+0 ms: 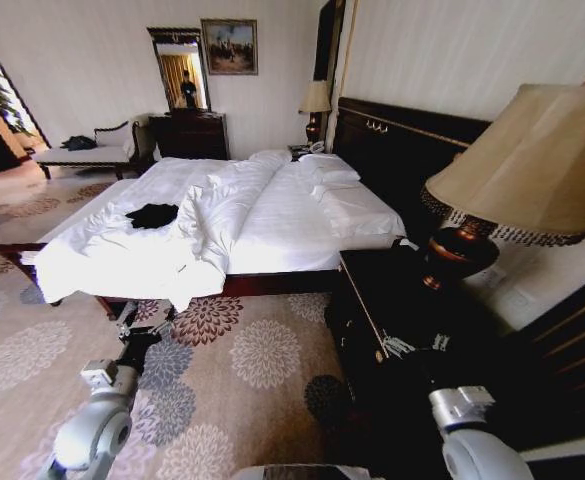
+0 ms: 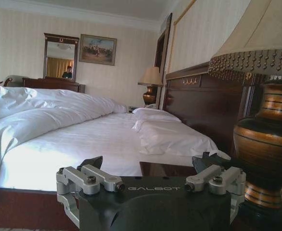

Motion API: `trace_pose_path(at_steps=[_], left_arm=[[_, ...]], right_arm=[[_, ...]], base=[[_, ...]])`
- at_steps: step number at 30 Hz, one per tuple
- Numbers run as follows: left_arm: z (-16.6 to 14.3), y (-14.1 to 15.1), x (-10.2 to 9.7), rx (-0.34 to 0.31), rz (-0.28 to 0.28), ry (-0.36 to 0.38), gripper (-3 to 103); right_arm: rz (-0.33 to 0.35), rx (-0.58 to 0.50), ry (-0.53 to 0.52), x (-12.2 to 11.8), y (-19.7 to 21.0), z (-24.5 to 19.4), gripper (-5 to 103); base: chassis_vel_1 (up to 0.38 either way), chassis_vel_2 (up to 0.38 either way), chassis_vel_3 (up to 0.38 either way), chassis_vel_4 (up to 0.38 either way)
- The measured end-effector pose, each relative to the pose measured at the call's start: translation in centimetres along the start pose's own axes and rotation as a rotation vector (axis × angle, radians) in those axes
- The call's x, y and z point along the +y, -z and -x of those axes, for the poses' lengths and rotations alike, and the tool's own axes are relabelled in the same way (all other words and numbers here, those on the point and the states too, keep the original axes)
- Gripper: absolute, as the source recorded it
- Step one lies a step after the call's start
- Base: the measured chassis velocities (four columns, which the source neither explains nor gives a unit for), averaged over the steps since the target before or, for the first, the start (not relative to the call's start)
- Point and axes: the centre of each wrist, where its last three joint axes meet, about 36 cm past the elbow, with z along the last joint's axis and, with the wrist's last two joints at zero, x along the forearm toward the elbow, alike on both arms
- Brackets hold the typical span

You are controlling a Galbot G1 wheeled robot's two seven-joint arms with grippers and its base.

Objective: Fold the clothes on the bed.

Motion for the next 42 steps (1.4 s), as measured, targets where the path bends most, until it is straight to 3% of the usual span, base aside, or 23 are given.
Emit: trace_pose_path(at_steps=[17,42], left_arm=[[-0.13,0.2,-0.85,0.004,0.009,-0.028,99],[-0.71,0.1,-0.96,0.011,0.013,-0.039,99]], right_arm=[[0.007,-0.002,0.003,-0.16,-0.32,0.1,100],[0.029,-0.004,0.001,-0.15,0.24,0.26,100]], base=[[-0.006,0.007,0.006,-0.008],[-0.114,0.11,0.117,-0.115]])
